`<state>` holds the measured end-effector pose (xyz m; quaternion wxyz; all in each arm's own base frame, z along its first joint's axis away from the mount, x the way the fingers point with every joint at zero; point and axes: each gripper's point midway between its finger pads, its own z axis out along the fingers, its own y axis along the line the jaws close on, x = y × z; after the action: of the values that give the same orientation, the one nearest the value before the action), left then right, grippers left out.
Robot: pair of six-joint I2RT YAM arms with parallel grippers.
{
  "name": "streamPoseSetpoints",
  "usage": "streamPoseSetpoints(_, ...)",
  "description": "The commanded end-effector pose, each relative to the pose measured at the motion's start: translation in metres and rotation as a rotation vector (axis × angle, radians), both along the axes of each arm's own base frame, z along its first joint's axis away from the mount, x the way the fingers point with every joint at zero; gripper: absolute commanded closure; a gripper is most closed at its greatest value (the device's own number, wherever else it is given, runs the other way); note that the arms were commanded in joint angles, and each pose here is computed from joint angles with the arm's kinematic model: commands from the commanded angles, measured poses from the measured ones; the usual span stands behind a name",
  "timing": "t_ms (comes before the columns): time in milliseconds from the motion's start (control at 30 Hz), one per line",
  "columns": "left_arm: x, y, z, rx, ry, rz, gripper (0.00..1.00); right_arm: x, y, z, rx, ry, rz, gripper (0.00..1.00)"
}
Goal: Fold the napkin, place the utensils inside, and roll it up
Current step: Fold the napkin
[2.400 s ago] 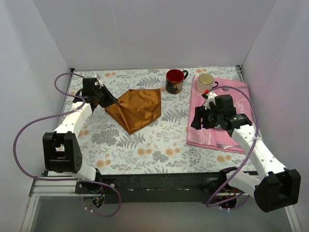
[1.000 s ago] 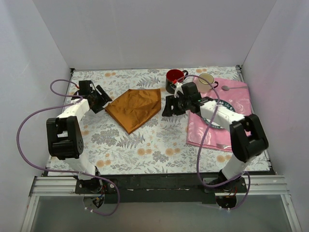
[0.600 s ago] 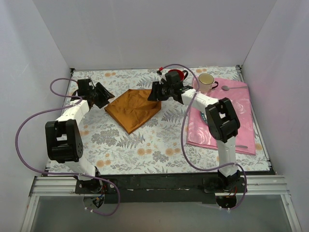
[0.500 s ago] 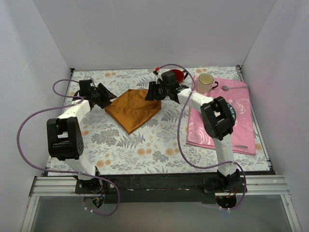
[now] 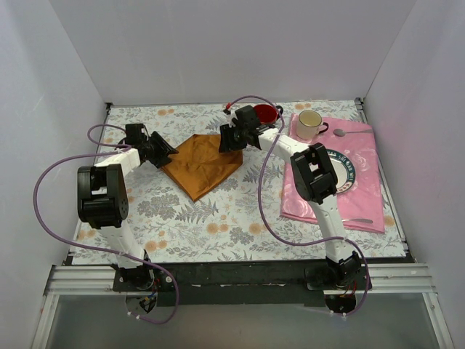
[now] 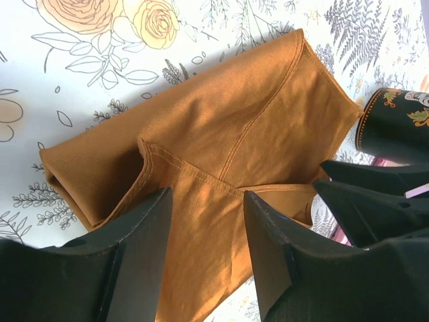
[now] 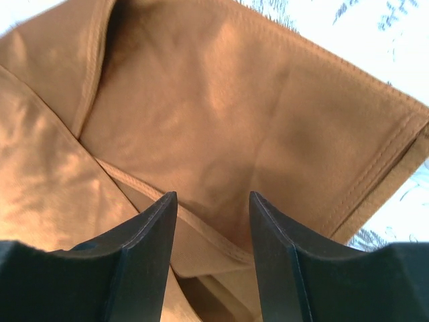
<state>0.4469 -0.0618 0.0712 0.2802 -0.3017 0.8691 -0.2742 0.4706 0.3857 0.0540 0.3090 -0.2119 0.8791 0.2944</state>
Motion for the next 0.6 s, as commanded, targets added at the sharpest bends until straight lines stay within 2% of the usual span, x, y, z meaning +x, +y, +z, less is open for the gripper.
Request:
streamPoseSetpoints(0,0.009,0.008,0.010,0.042,-0.025,0.023,0.54,-0.002,-0.002,0.014,-0.015,-0.021,0.054,0.44)
streamPoseSetpoints(367,0.013,0.019,0.007,0.105,-0.013,0.047,0.54,-0.025,-0.003,0.021,0.014,0.029,0.121,0.45)
streamPoseSetpoints(567,0.018,0.026,0.018,0.148,-0.039,0.058,0.47,-0.032,-0.015,0.015,-0.015,0.040,0.117,0.45)
